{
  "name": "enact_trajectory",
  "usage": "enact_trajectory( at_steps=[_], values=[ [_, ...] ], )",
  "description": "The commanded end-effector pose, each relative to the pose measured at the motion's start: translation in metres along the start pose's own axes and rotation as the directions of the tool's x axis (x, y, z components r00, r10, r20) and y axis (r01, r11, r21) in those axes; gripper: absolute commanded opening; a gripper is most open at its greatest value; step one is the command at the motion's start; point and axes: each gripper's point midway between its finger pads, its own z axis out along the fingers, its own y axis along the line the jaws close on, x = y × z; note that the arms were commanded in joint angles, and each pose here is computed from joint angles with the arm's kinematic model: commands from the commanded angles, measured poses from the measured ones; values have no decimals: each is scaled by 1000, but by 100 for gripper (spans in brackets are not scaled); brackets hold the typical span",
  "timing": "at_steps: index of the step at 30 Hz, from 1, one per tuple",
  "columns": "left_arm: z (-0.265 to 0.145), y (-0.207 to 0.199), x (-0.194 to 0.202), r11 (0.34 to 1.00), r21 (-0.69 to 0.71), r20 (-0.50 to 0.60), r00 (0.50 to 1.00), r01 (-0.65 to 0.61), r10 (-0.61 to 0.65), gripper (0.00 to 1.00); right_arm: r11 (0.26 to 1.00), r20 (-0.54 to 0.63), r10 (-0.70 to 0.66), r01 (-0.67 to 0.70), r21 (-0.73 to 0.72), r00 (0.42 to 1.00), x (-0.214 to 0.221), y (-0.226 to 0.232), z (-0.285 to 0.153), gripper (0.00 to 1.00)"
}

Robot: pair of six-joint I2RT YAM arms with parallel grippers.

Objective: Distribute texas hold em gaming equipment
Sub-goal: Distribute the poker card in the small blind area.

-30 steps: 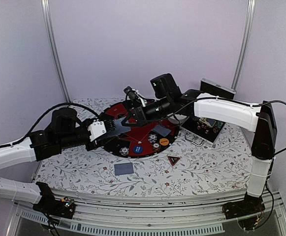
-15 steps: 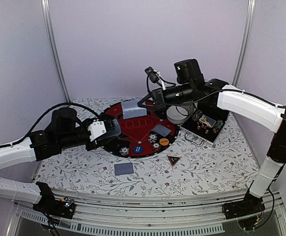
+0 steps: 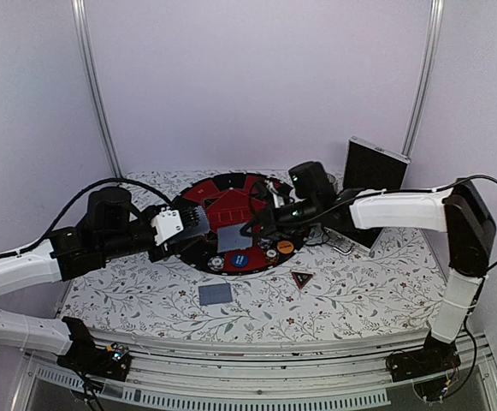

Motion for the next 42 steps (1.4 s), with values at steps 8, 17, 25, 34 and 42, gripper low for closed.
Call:
enact_trajectory(
  at_steps=[8, 17, 25, 34, 42],
  values=[
    [-5, 7, -10, 1000, -29, 49, 999, -1, 2, 53, 968, -255, 243, -252, -5, 936, 101, -36, 103, 2],
    [-4, 6, -9, 1000, -25, 41, 999, -1, 2, 54, 962, -265, 257, -272, -21, 929, 104, -40, 117, 2],
    [-4, 6, -9, 1000, -23, 43, 999, -2, 3, 53, 956, -273, 285, -293, 12, 919, 112, -55, 122, 2],
    [-4, 6, -8, 1000, -23, 41, 999, -1, 2, 54, 955, -261, 298, -285, 87, 918, 111, -72, 117, 16],
    [-4, 6, -8, 1000, -23, 40, 999, -1, 2, 53, 961, -229, 257, -224, 161, 939, 95, -67, 100, 54]
  ],
)
